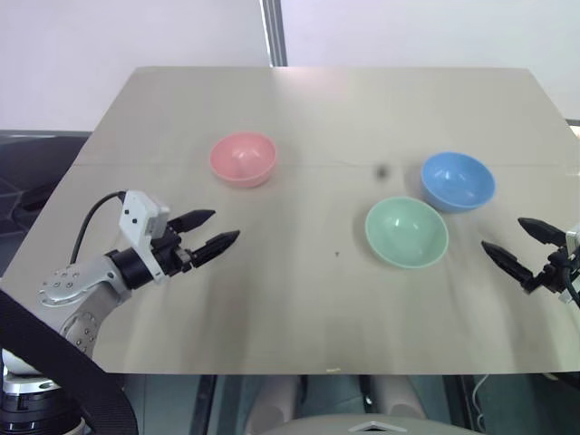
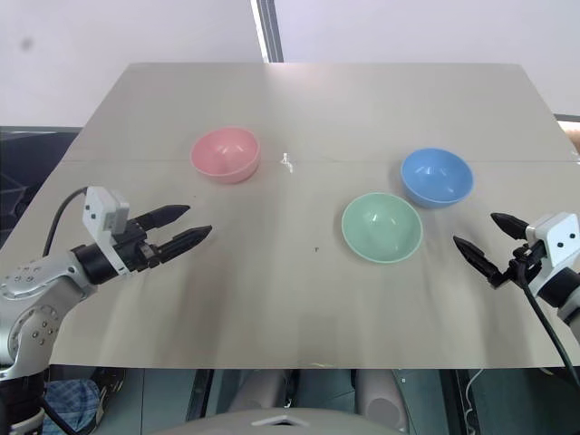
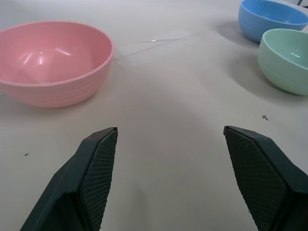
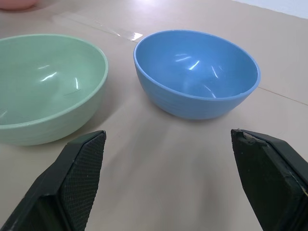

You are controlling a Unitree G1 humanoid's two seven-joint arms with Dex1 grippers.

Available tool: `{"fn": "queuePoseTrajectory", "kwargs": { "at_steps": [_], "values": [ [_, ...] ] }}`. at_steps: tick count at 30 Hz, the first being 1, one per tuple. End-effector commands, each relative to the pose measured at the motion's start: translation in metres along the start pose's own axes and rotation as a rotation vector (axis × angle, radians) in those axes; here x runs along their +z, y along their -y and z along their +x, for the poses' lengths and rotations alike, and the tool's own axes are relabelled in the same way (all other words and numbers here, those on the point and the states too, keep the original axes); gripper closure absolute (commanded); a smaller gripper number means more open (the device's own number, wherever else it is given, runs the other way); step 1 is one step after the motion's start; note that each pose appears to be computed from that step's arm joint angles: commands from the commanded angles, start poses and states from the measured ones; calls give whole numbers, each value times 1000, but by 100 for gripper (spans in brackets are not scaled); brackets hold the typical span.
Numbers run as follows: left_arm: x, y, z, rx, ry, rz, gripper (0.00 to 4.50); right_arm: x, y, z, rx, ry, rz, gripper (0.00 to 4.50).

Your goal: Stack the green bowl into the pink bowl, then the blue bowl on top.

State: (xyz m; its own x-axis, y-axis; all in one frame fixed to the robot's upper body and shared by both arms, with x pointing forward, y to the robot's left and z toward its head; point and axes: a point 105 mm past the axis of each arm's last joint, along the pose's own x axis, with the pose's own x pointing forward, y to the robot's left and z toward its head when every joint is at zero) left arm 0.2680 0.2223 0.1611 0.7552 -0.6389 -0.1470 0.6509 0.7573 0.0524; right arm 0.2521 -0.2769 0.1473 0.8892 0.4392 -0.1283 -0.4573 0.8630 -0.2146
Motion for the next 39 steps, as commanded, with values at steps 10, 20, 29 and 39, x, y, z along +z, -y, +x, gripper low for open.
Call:
{"fn": "queuePoseTrajectory", "kwargs": {
  "at_steps": [10,20,29,39],
  "values": [
    [14,6,-6,-35,51,62,78,11,7,-7,-26,48,-32,0],
    [13,6,-8,-43,45,51,78,12,5,-8,-15,53,-26,0],
    [12,6,-8,-45,46,50,78,12,3,-8,2,55,-23,0],
    [9,-3,-9,-8,32,47,78,39,-37,-8,265,138,37,0]
  ]
}}
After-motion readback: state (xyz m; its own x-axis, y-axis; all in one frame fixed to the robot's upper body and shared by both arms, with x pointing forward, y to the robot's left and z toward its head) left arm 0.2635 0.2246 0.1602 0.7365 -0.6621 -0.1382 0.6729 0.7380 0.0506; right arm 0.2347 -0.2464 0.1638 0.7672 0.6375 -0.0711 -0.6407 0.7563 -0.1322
